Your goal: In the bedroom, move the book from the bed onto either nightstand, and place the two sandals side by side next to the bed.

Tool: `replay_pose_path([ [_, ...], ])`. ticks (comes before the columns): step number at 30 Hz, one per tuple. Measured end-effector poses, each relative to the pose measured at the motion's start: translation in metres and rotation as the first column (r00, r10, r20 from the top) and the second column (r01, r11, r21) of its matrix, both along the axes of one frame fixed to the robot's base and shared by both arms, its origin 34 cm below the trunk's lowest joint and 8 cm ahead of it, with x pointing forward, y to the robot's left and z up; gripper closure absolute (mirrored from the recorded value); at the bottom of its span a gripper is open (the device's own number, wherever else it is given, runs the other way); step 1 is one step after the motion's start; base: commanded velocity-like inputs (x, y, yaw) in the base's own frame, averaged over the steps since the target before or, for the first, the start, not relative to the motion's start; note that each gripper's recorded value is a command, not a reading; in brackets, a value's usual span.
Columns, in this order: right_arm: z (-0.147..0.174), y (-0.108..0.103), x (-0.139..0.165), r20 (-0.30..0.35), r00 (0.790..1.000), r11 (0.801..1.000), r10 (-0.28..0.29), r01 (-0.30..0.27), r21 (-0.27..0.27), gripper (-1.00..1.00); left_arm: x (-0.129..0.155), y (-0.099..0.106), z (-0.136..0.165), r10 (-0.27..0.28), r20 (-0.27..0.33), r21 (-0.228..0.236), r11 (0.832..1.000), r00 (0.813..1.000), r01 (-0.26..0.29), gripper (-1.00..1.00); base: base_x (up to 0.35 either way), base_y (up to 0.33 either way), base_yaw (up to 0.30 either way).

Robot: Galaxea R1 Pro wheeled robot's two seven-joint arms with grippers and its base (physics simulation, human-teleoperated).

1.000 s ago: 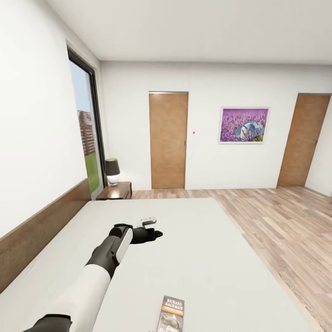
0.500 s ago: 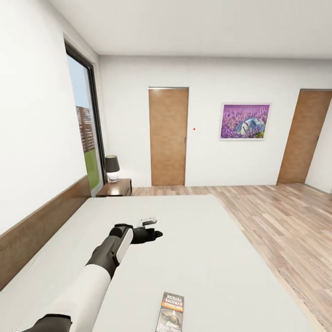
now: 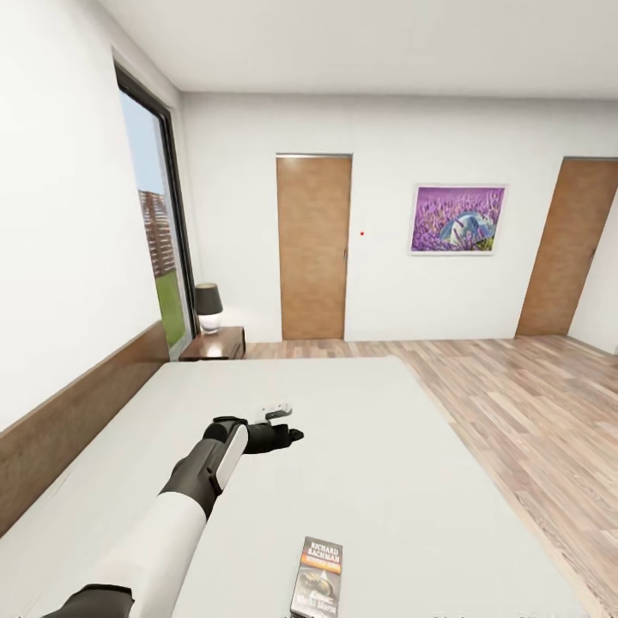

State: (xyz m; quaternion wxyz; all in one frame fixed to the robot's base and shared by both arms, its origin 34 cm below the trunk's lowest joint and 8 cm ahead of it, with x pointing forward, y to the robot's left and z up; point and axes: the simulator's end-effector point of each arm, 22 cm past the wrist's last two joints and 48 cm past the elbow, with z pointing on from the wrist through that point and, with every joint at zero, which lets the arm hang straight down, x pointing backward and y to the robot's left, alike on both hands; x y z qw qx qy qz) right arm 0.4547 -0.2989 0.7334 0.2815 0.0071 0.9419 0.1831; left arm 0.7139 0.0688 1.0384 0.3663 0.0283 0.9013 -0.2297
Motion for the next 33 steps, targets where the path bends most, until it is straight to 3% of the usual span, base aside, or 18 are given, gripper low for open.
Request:
replay_pose_path([
  [6,-0.002,-0.007,-0.003,-0.011,1.000,1.000,-0.006,0.006,-0.003,-1.00,0.000,-0.004,-0.003,0.004,-0.011,-0.033,0.999,1.000,-0.004,-1.00,0.000,0.000,0.000],
  [10,0.003,-0.050,-0.007,-0.015,1.000,0.999,-0.019,0.019,-0.027,-1.00,0.001,-0.004,-0.005,0.006,-0.013,-0.038,0.999,1.000,-0.006,-1.00,0.000,0.000,0.010],
  [12,0.008,-0.055,-0.010,-0.014,1.000,1.000,-0.003,0.003,-0.007,-1.00,0.002,-0.004,-0.006,0.007,-0.012,-0.039,0.999,1.000,-0.007,-1.00,0.000,0.000,0.019],
  [18,0.016,-0.040,-0.016,-0.009,0.998,0.995,0.057,-0.056,0.080,-1.00,0.002,-0.004,-0.009,0.008,-0.017,-0.041,0.999,1.000,-0.008,-1.00,0.000,0.000,0.076],
  [33,0.011,-0.036,-0.021,-0.024,0.998,0.993,0.066,-0.063,0.101,-1.00,0.003,-0.005,-0.022,0.008,-0.038,-0.041,0.999,0.999,-0.009,-1.00,0.000,0.000,0.107],
])
